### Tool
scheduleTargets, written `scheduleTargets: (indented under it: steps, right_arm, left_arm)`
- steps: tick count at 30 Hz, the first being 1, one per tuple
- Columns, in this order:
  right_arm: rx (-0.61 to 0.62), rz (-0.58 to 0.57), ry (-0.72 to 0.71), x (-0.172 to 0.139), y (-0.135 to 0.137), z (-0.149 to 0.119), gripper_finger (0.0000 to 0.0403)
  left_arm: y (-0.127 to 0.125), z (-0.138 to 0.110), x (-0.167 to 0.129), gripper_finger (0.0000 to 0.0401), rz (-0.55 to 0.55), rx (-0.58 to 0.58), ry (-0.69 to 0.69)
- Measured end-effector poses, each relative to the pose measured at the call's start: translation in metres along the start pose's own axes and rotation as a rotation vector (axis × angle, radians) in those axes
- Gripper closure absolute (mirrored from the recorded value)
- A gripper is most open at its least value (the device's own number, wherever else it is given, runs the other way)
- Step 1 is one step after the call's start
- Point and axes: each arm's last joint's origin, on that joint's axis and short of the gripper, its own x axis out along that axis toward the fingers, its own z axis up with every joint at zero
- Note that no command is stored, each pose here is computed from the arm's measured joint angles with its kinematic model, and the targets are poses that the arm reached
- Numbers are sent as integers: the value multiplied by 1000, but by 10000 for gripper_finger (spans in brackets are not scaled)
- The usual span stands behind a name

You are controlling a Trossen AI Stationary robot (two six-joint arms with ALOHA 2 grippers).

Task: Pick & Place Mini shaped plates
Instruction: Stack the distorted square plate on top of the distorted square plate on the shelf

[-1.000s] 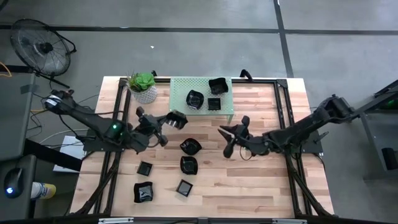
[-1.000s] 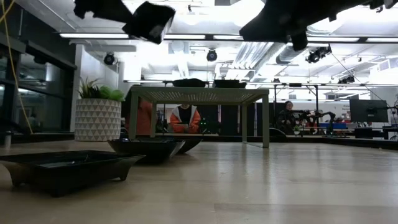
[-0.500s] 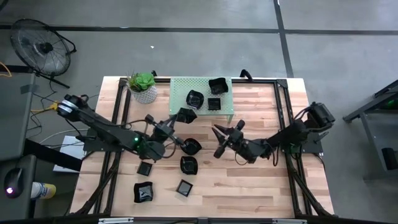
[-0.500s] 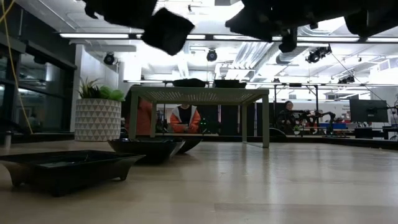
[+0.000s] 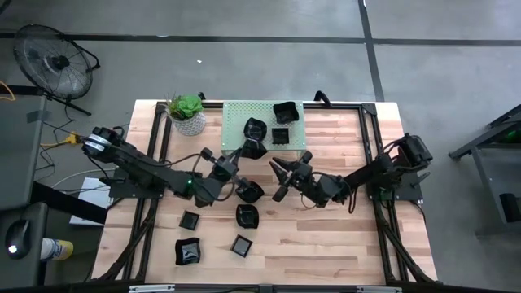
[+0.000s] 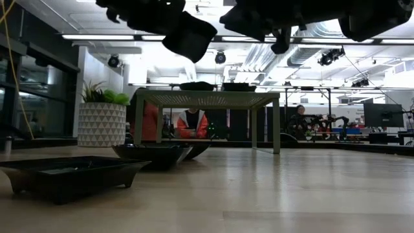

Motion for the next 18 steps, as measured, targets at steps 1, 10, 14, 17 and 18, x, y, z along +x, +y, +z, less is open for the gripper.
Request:
scheduleTargets:
  steps: [1, 10, 14, 17, 18]
  right_arm:
    - [0, -5, 0, 0, 0, 0, 329]
    - [94, -30, -7, 9, -8, 0, 329]
    - [118, -46, -11, 13, -12, 0, 329]
    - [96, -21, -4, 15, -13, -1, 326]
    - [93, -13, -3, 16, -14, -1, 322]
  left_arm:
    - [1, 2, 1, 401, 3, 12, -4]
    - [3, 8, 9, 401, -11, 53, -24]
    - [4, 11, 11, 401, -21, 77, -41]
    - [6, 14, 12, 401, -16, 103, -52]
    - [6, 15, 12, 401, -15, 114, -54]
